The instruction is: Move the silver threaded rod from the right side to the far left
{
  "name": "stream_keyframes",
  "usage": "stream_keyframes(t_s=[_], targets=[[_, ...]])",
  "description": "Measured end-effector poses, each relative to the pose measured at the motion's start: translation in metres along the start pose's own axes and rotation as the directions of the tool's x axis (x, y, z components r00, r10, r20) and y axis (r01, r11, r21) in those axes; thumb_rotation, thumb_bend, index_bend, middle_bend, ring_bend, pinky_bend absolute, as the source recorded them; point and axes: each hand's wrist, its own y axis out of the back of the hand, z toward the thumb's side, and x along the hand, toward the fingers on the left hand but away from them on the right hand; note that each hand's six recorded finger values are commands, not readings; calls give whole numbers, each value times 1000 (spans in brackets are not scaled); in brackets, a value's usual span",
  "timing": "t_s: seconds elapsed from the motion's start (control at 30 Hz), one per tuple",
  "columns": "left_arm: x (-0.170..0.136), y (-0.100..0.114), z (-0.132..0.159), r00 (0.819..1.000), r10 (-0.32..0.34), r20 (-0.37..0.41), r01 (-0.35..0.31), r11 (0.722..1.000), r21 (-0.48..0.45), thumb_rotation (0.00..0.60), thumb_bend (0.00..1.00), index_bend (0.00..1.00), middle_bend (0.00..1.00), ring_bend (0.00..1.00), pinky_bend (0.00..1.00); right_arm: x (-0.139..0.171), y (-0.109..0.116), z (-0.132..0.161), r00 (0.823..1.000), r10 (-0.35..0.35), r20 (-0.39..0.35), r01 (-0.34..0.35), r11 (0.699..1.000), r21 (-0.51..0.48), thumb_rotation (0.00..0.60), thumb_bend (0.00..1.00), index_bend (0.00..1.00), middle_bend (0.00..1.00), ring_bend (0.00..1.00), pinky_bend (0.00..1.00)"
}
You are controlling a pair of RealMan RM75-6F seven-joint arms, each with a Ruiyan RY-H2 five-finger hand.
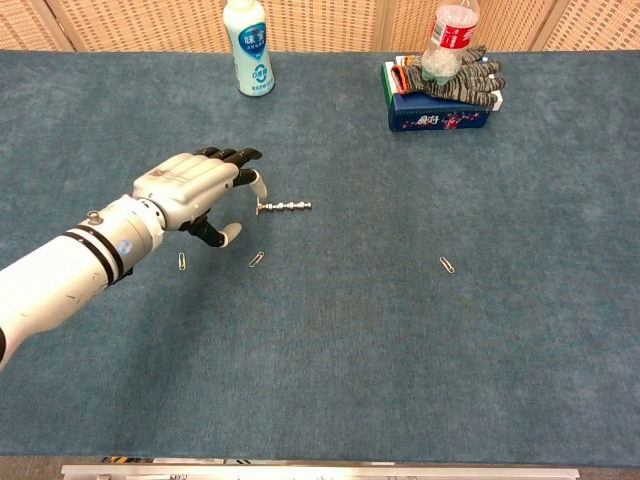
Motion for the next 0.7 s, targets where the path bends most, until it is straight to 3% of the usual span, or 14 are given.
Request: stream_keyframes(t_s=[0.3, 0.7], targets=[[9, 2, 9, 998, 19, -55, -23, 997, -79, 600, 387, 335, 0, 0, 0, -1, 0, -3, 1000, 1, 7, -1, 1000, -8, 600, 169, 211, 113, 0, 0], [22, 4, 25, 996, 39, -75, -46, 995, -92, 600, 305, 339, 0, 0, 0, -3, 2, -5, 1000, -4, 7, 4, 1000, -17, 600, 169, 211, 113, 0, 1]])
